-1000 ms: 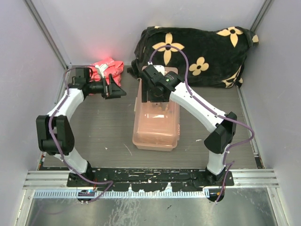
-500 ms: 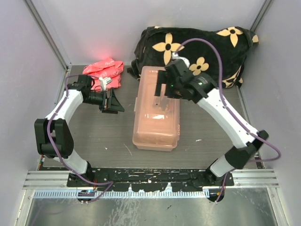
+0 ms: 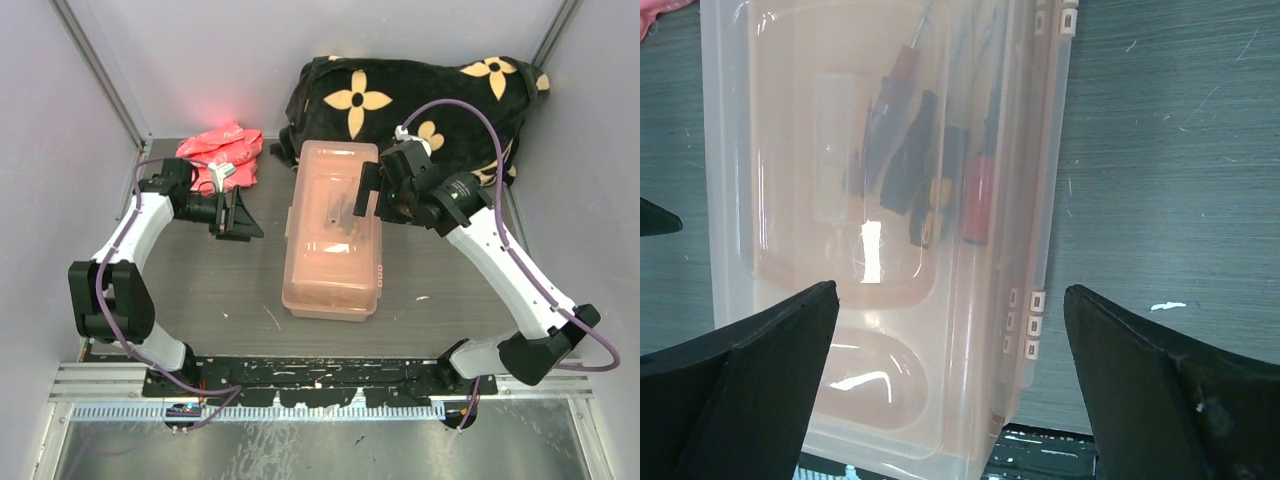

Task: Pack the tool kit

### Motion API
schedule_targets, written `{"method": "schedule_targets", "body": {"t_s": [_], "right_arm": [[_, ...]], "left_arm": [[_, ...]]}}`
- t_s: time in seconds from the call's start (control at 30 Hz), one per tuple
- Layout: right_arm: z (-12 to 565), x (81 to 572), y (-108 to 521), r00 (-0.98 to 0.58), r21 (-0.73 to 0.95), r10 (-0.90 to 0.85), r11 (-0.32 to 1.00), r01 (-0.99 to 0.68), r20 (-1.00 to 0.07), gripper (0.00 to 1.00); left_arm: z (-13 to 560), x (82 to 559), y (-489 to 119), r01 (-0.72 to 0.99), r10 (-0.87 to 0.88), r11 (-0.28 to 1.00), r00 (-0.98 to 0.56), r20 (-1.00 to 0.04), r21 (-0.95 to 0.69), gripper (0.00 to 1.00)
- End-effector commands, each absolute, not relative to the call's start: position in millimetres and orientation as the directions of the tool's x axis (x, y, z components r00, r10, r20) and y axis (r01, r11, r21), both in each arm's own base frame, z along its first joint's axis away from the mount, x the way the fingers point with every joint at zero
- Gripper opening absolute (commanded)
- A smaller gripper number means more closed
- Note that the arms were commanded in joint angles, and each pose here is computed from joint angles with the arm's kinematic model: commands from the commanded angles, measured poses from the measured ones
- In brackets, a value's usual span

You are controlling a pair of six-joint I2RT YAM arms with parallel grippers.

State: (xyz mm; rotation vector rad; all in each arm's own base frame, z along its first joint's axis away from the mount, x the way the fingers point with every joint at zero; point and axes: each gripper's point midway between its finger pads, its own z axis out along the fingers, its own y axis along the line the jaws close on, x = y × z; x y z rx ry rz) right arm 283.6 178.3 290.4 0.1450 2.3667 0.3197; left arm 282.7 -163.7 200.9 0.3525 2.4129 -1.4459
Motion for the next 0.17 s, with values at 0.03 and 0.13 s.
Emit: {"method": "schedule_targets", "body": {"t_s": [0.03, 0.13], "right_arm": [[302.7, 286.0, 181.8, -0.693, 0.320, 0.224, 0.947, -0.009, -0.685, 1.00], [298.2, 284.6, 181.1, -0.699, 0.312, 0.215, 0.950, -0.011, -0.682, 1.00]], "left_arm": [[216.6, 273.9, -169.0, 0.420, 0.049, 0.389, -0.898, -0.436, -0.820, 0.98], [216.3, 275.5, -170.8, 0.404, 0.030, 0.380, -0.905, -0.425, -0.833, 0.98]]}}
